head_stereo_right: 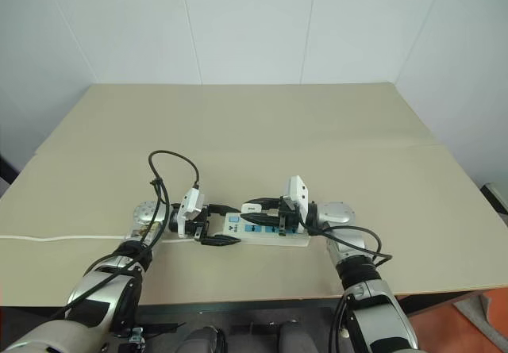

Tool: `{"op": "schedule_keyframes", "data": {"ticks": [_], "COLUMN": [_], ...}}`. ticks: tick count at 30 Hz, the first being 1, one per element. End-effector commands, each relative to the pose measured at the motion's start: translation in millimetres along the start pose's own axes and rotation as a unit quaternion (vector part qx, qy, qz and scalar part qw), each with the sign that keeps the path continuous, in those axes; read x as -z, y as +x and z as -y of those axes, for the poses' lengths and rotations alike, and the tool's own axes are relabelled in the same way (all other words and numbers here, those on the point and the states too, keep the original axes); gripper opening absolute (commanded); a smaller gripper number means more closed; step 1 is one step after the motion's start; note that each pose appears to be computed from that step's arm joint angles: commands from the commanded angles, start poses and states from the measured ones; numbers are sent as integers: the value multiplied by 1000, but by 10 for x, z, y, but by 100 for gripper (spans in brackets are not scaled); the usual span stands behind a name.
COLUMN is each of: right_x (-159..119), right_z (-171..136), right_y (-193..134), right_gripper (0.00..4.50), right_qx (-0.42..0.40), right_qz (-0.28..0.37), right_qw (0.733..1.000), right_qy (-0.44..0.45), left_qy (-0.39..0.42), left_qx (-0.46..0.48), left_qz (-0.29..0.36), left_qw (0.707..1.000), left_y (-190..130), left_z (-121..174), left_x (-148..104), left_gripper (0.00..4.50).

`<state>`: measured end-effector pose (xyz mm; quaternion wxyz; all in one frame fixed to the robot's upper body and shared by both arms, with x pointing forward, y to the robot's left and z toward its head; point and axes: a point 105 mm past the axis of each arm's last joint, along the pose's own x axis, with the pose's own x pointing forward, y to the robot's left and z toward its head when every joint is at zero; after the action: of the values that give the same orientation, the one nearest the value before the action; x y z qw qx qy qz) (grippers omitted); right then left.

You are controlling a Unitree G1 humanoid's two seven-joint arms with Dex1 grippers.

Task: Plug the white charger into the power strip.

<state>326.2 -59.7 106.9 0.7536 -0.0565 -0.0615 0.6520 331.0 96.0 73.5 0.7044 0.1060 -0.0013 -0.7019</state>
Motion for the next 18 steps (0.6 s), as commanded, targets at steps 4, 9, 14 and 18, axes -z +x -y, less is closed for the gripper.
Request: {"op": "schedule_keyframes", "data": {"ticks": [4,9,14,18], "right_x": [466,446,433,408], "right_z": [-233,-223,-196,-160], "right_y": [3,-9,-23,-58], "right_gripper": [150,312,448,448], "right_qx": [-18,-21,-21,-18], "right_qz": [-70,-71,-74,-79], "right_qw": [996,997,997,997], "right_qy": [51,35,29,19], "left_qy": [32,32,32,-13], "left_qx": [3,4,4,29], "left_qz": [21,20,19,-17], "left_qw": [999,999,999,999], "left_y": [61,61,59,49], "left_z": [-57,-51,-57,-54], "left_x": [-162,-153,-154,-105], "left_gripper": [327,327,327,327]}}
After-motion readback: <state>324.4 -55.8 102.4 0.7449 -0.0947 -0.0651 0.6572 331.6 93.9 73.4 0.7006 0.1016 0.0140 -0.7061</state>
